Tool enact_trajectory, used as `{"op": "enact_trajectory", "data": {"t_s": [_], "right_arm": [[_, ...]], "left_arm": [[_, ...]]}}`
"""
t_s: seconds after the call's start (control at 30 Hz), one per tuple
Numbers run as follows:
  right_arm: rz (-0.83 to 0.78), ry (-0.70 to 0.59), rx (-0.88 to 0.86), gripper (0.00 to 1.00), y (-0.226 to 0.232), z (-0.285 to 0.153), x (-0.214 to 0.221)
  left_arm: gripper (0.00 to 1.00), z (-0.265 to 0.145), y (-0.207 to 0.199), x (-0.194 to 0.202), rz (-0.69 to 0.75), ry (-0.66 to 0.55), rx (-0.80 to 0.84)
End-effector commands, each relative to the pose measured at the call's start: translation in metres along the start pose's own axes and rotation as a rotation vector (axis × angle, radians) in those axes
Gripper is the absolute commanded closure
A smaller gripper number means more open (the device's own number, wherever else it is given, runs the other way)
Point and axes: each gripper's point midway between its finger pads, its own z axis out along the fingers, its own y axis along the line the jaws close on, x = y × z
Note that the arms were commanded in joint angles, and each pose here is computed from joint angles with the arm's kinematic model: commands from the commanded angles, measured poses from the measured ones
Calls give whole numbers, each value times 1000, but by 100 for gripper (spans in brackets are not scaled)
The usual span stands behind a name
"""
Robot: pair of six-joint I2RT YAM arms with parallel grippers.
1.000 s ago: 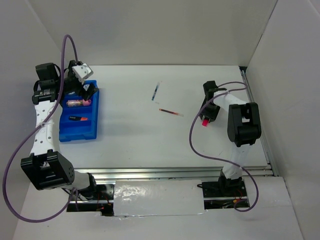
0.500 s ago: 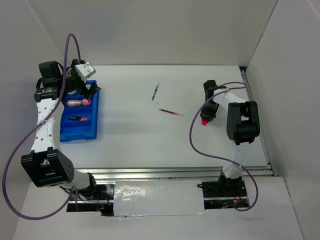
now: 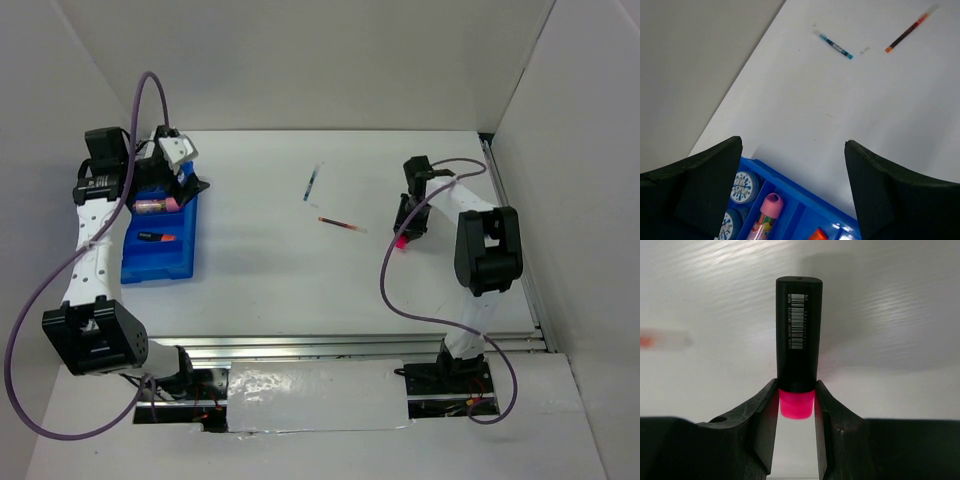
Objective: Sort the stationery into containers
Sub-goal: Pick up the pen from the center of the board, then place the pen in the storage box.
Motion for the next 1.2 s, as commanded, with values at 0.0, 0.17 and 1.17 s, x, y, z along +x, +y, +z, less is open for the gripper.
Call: {"op": "enact_trajectory", "data": {"t_s": [0.0,0.17,1.17], "right_arm": [[-159,-46,-212,100,48,-55,10],[-364,45,-480,100,102,-84,52],[-800,502,-1173,100,184,-208,204]], "left_arm": [[5,3,-33,-21,105,-82,105],[10,18,-96,-23,198,-101,270],[35,78,-275,-55,633,-195,638]]}}
